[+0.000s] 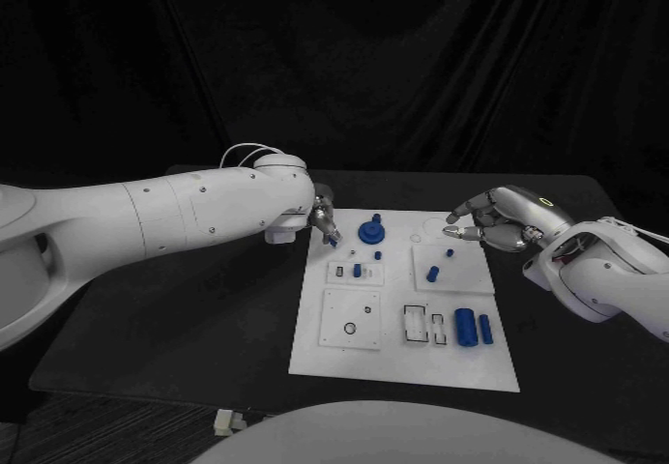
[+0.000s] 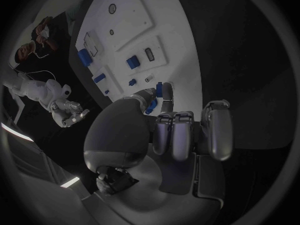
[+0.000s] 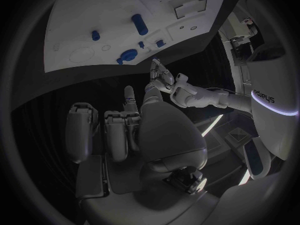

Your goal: Assemble the parts on the task board

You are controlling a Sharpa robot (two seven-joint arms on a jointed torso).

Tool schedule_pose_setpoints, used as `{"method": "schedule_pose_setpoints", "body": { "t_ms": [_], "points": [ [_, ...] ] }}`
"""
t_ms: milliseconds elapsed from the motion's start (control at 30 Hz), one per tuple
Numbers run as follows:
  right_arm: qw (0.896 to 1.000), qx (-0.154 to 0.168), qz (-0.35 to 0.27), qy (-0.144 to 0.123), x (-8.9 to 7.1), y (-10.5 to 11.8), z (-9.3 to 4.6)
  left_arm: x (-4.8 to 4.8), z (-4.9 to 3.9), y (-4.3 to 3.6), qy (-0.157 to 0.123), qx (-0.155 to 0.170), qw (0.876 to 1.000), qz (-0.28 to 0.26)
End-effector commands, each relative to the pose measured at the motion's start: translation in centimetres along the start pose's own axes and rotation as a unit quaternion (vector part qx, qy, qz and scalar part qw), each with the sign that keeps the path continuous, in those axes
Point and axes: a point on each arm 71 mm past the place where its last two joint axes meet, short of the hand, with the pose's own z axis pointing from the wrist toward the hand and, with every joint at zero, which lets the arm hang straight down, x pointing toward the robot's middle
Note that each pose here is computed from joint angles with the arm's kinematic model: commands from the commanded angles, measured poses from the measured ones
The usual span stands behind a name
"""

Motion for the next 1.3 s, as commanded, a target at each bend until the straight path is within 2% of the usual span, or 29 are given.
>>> {"method": "schedule_pose_setpoints", "body": {
  "t_ms": [33, 267, 467, 833, 1300],
  "points": [
    [1.0, 0.004, -0.002, 0.002, 0.1, 0.0, 0.0, -0.04, -0.63, -0.4, -0.007, 0.01, 1.0, -0.008],
    [1.0, 0.004, -0.001, 0.003, 0.1, 0.0, 0.0, 0.84, -1.86, -0.92, 0.007, 0.026, 1.0, 0.004],
    [1.0, 0.004, 0.0, 0.004, 0.2, 0.2, 0.1, 1.62, -2.45, -1.42, 0.023, 0.032, 0.999, 0.031],
    [1.0, 0.003, 0.001, 0.004, 0.2, 0.3, 0.0, 2.77, -2.11, -1.62, 0.031, 0.032, 0.998, 0.038],
    [1.0, 0.002, 0.001, 0.005, 0.3, 0.4, 0.0, 3.39, -1.8, -2.03, 0.032, 0.034, 0.998, 0.039]
  ]
}}
